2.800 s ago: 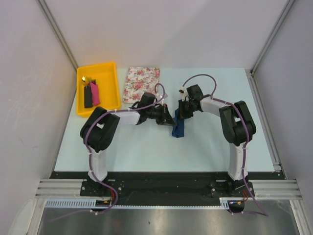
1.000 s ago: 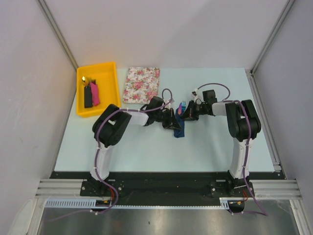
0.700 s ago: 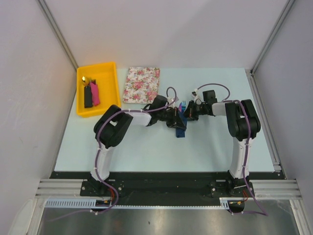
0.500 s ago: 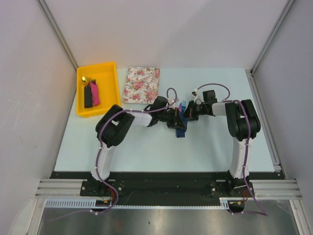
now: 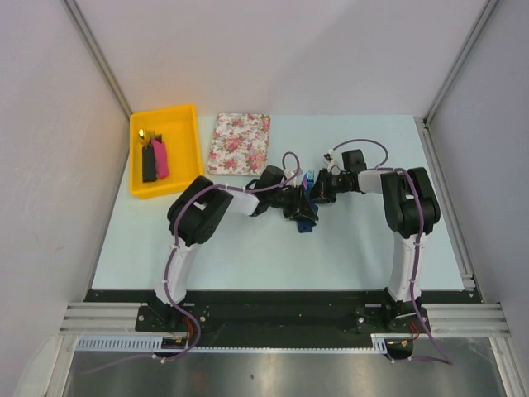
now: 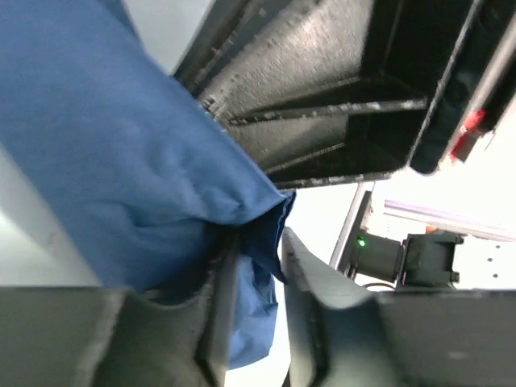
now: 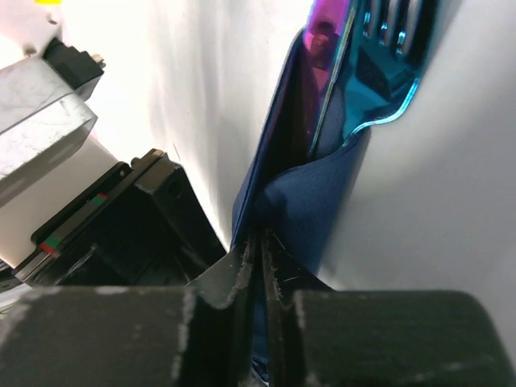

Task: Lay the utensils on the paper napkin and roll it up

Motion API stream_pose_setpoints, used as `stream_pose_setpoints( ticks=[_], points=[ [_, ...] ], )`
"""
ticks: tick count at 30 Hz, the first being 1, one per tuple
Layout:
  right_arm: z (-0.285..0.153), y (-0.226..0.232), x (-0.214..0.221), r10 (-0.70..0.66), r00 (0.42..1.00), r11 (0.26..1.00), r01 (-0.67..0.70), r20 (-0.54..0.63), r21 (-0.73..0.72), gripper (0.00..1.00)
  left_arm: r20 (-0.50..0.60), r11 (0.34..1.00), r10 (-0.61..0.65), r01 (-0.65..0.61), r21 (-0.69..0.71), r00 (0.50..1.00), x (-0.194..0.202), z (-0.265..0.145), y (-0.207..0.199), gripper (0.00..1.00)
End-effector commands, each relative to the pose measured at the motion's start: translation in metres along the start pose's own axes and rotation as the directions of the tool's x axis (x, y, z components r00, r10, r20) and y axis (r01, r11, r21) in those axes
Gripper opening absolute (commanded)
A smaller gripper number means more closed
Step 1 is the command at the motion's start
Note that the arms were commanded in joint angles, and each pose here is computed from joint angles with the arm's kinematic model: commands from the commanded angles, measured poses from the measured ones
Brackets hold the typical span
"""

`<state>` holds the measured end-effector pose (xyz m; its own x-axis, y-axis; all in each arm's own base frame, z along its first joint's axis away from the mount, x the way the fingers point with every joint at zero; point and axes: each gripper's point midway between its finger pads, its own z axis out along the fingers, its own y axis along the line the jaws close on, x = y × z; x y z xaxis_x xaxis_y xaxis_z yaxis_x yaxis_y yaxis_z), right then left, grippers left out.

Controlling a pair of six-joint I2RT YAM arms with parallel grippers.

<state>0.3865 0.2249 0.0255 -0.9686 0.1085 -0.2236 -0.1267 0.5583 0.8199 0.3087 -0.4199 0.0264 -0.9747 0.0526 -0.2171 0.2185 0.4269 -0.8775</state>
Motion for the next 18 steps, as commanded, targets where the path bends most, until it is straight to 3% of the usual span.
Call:
stream_pose_setpoints(
  ticks=[1,6,11,18],
  points=[
    [-0.023,-0.002,-0.027,-0.036,0.999,0.995,0.032,0.033,0.094,0.13,-0.015,0.997,-0.063,0.062,-0.040,0.998,0.013,0.005,0.025,0.43],
    [-0.050,0.004,-0.043,-0.044,0.998,0.994,0.038,0.055,0.102,0.29,-0.017,0.999,-0.046,0.046,-0.020,0.999,0.012,0.005,0.023,0.53],
    [-0.051,0.014,-0.045,-0.053,0.997,0.997,0.050,0.051,0.062,0.50,-0.019,1.000,-0.019,0.019,0.002,1.000,0.009,0.005,0.016,0.59],
    [-0.030,0.008,-0.024,-0.085,0.996,0.994,0.086,-0.019,0.068,0.52,-0.019,1.000,0.003,-0.003,0.031,1.000,0.006,0.006,0.009,0.61]
  ],
)
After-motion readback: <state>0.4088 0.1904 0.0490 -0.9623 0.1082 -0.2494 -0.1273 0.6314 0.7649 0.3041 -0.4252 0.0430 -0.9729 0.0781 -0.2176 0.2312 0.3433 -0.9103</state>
